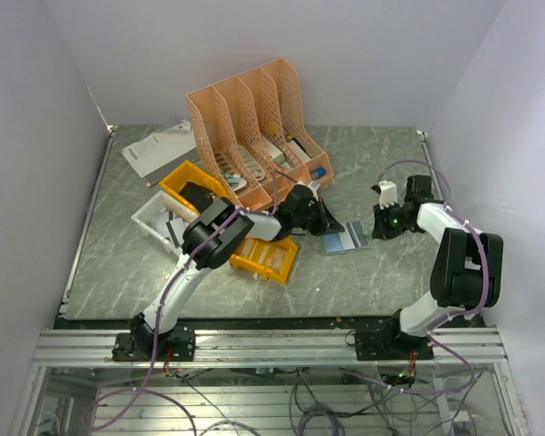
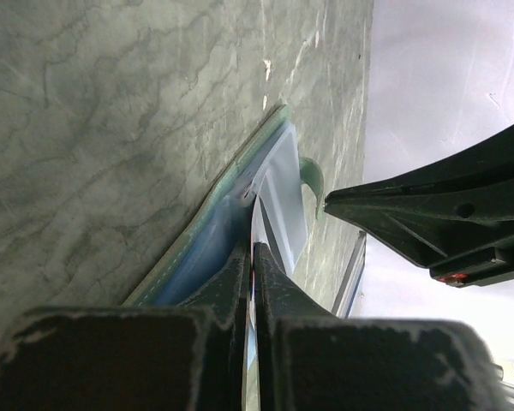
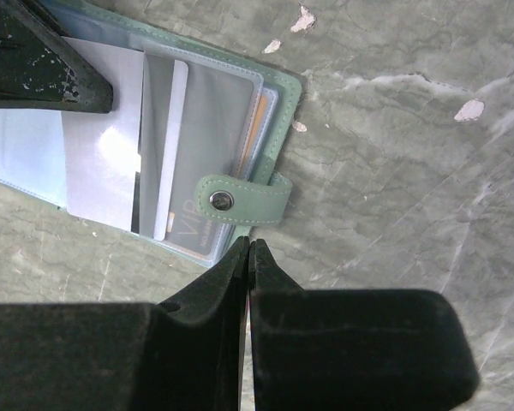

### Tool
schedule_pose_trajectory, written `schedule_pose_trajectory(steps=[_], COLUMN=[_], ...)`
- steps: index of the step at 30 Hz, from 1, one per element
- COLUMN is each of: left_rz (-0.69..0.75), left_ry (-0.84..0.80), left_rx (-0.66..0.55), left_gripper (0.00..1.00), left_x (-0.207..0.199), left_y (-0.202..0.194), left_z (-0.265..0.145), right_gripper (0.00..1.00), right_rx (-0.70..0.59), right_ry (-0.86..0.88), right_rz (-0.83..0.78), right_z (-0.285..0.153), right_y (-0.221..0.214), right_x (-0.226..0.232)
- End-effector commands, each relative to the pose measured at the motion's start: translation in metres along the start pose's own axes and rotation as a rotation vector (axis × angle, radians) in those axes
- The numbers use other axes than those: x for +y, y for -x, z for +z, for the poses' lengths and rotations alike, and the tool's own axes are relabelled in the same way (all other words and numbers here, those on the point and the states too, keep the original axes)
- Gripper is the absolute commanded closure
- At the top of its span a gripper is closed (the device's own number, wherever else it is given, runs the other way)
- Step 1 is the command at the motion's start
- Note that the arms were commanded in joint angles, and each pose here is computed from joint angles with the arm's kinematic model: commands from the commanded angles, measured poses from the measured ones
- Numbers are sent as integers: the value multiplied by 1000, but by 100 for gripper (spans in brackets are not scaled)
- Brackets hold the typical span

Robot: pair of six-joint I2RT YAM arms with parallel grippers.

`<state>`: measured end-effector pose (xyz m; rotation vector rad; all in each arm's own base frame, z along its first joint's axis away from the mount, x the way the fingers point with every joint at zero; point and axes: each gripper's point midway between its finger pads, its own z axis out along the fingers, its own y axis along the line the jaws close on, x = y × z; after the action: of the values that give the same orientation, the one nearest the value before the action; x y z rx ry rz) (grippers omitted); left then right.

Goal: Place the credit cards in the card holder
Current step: Insert the credit card into the card holder.

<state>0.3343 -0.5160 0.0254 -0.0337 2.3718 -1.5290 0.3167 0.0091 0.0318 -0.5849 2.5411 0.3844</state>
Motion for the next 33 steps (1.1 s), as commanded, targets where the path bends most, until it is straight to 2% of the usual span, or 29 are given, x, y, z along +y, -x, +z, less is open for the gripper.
schedule_pose_trajectory(steps=[1, 9, 17, 27, 33], left_rz=[4, -2, 15, 19, 16], left_ry=[73, 75, 72, 88, 93], left_rx=[-9, -47, 13, 36, 49], left_gripper=[93, 93, 93, 88, 86], left_x=[36, 35, 35, 38, 39], left_y=[-4, 2, -10, -12, -14], left_z=[8, 5, 17, 21, 22], right_gripper=[98, 99, 99, 97, 97], right_rx=[18, 40, 28, -112, -204], right_ry=[-4, 4, 12, 58, 230], right_rz=[9, 14, 9, -77, -207], right_z=[3, 6, 4, -16, -19], right_y=[-2, -8, -4, 24, 40], right_x=[-2, -2, 0, 17, 68])
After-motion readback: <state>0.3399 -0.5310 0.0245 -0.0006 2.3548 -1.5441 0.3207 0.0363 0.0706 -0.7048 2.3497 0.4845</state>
